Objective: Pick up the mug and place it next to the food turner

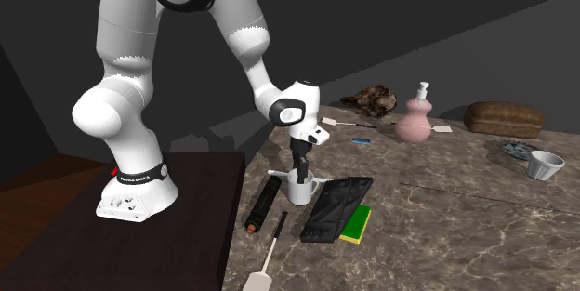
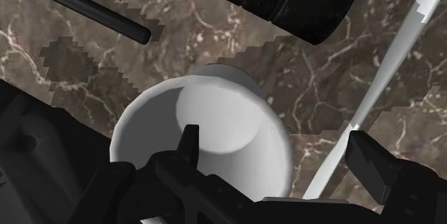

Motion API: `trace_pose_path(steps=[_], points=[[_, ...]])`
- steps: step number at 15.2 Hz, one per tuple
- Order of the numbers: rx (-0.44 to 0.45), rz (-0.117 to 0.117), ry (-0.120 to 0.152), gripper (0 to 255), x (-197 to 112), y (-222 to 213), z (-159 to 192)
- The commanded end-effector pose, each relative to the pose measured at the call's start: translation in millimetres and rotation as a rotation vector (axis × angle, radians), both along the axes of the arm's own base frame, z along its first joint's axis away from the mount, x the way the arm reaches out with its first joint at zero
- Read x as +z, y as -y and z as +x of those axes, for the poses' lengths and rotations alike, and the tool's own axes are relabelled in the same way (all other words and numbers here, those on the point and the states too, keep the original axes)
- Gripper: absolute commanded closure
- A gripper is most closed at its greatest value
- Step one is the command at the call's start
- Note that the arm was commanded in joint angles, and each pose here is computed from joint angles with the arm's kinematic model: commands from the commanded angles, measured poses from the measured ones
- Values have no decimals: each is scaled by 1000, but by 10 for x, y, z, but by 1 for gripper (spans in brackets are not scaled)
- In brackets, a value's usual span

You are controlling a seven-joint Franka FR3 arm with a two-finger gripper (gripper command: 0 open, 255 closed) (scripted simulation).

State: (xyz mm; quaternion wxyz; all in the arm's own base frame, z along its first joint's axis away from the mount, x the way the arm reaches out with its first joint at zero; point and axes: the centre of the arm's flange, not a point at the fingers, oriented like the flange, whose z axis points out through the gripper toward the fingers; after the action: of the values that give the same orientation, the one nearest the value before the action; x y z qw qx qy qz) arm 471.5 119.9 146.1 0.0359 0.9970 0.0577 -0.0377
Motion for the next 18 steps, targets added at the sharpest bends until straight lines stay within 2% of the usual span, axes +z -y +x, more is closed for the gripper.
trace_pose_path(steps=[1,5,6,15,18], points=[[0,0,0,0,-11,2,-2],[0,0,0,0,-11,2,-2],[0,0,0,255,-11,2,-2],[0,0,0,255,-11,2,-2],[0,0,0,255,148,2,-2]])
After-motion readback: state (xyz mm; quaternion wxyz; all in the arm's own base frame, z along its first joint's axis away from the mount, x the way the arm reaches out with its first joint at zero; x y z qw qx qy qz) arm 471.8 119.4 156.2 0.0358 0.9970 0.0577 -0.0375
